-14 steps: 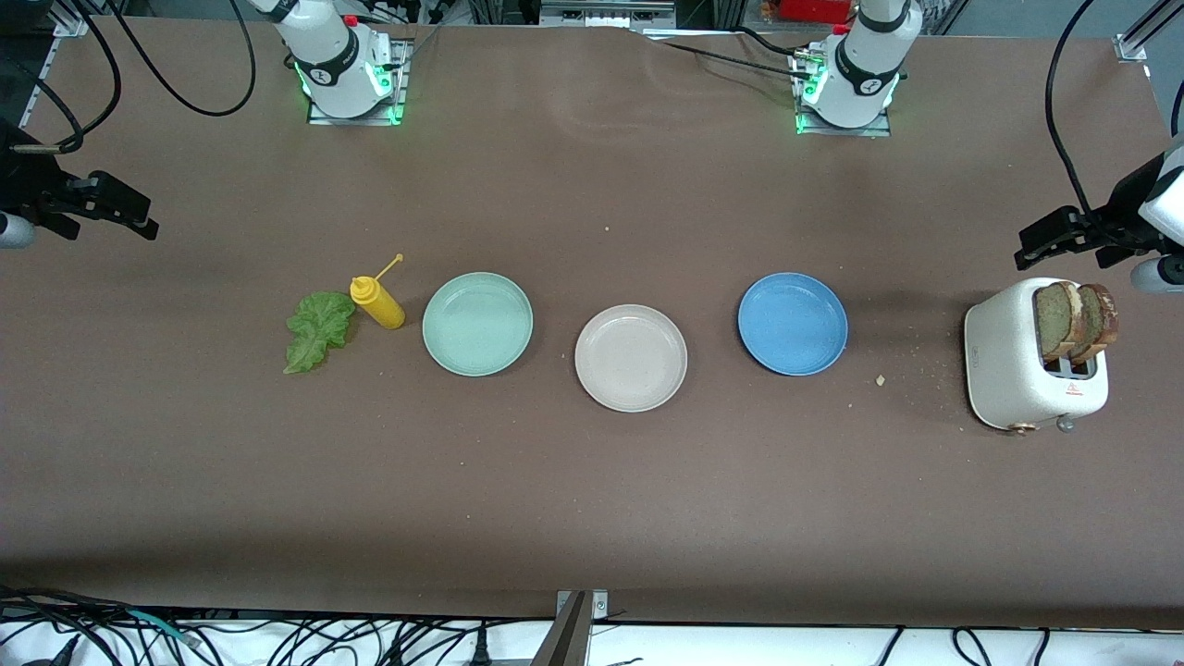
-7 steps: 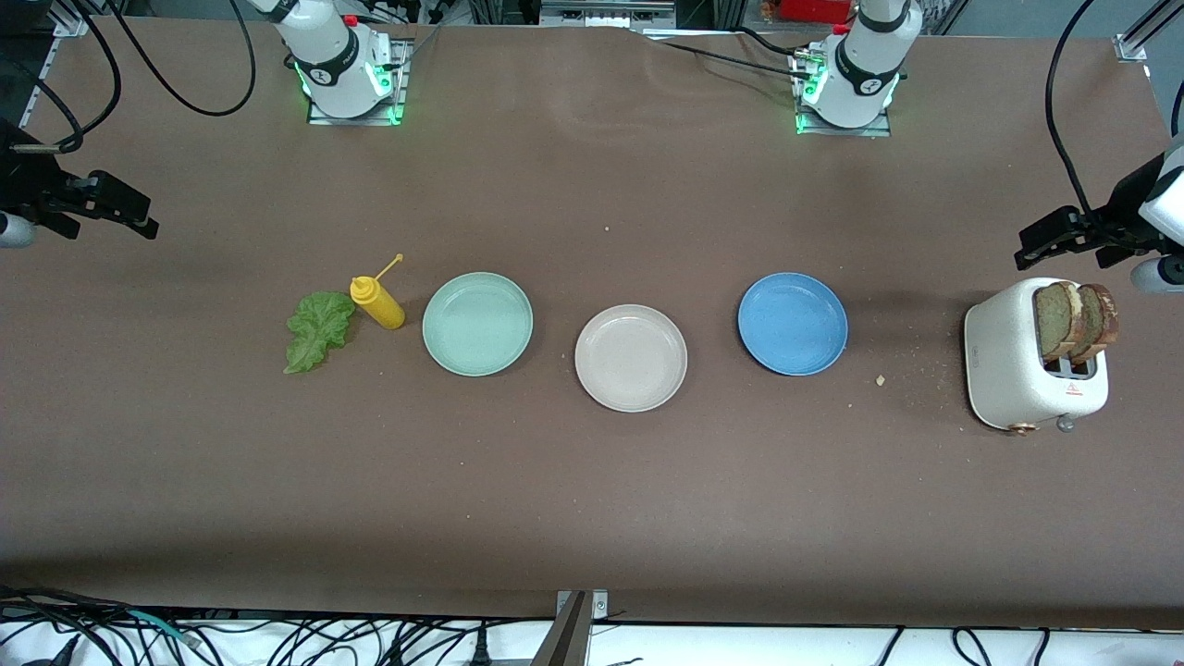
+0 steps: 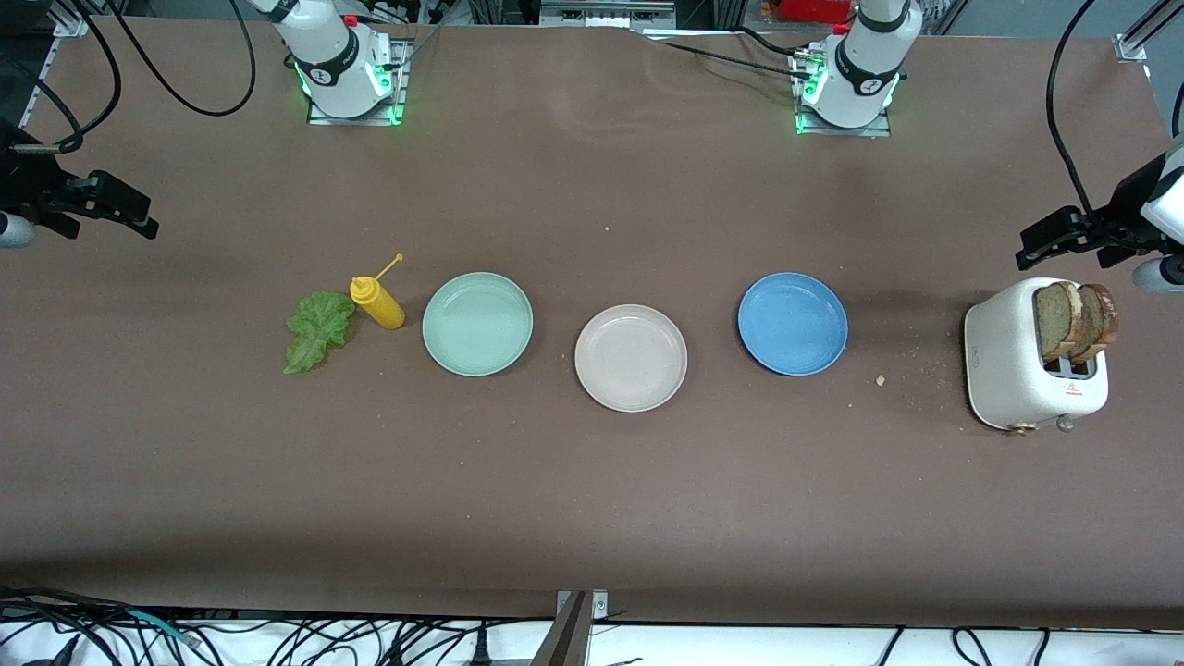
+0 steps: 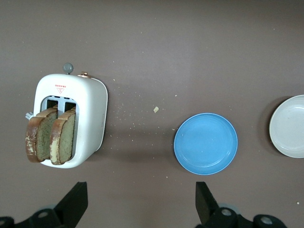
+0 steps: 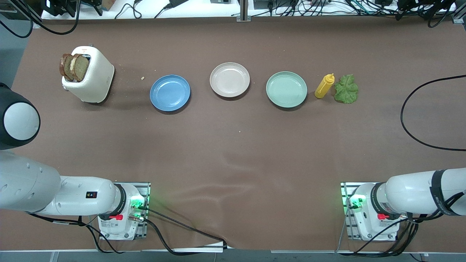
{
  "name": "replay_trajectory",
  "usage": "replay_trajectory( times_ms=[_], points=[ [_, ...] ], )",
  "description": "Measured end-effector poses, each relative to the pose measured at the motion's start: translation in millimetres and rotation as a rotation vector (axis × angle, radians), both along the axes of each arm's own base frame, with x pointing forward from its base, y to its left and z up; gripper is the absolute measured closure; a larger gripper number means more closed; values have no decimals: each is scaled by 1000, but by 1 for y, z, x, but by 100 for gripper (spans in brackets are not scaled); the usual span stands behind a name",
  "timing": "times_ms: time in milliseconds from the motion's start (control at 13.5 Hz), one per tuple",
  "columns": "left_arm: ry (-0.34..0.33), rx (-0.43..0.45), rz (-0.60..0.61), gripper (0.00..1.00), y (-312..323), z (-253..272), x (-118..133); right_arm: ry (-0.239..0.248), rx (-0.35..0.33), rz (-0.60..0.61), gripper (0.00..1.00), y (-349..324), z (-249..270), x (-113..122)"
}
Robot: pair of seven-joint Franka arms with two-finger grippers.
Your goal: Make sandwich in beige plate with both arms
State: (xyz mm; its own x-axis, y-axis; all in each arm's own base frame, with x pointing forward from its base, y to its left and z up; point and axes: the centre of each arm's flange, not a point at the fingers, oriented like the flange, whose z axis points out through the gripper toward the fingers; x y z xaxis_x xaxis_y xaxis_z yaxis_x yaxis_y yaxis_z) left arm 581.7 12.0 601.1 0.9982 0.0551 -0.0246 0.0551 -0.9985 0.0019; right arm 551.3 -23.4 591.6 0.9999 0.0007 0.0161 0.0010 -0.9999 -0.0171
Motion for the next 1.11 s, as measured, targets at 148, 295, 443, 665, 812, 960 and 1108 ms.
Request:
replay_trajectory(
  times_ms=[148,295,443,665,812,960,1108],
  points=[
    [0,0,0,0,0,0,0,0,0,0,0,0,0,0],
    [0,0,0,0,0,0,0,0,0,0,0,0,0,0],
    [3,2,6,0,3,-3,2,0,0,0,0,0,0,0],
    [25,6,26,0,16,-27,11,1,0,0,0,0,0,0],
    [34,7,45,0,31,-45,19,1,0,0,0,0,0,0],
    [45,6,48,0,48,-62,25,1,0,0,0,0,0,0],
    [48,5,58,0,74,-81,32,1,0,0,0,0,0,0]
  ],
)
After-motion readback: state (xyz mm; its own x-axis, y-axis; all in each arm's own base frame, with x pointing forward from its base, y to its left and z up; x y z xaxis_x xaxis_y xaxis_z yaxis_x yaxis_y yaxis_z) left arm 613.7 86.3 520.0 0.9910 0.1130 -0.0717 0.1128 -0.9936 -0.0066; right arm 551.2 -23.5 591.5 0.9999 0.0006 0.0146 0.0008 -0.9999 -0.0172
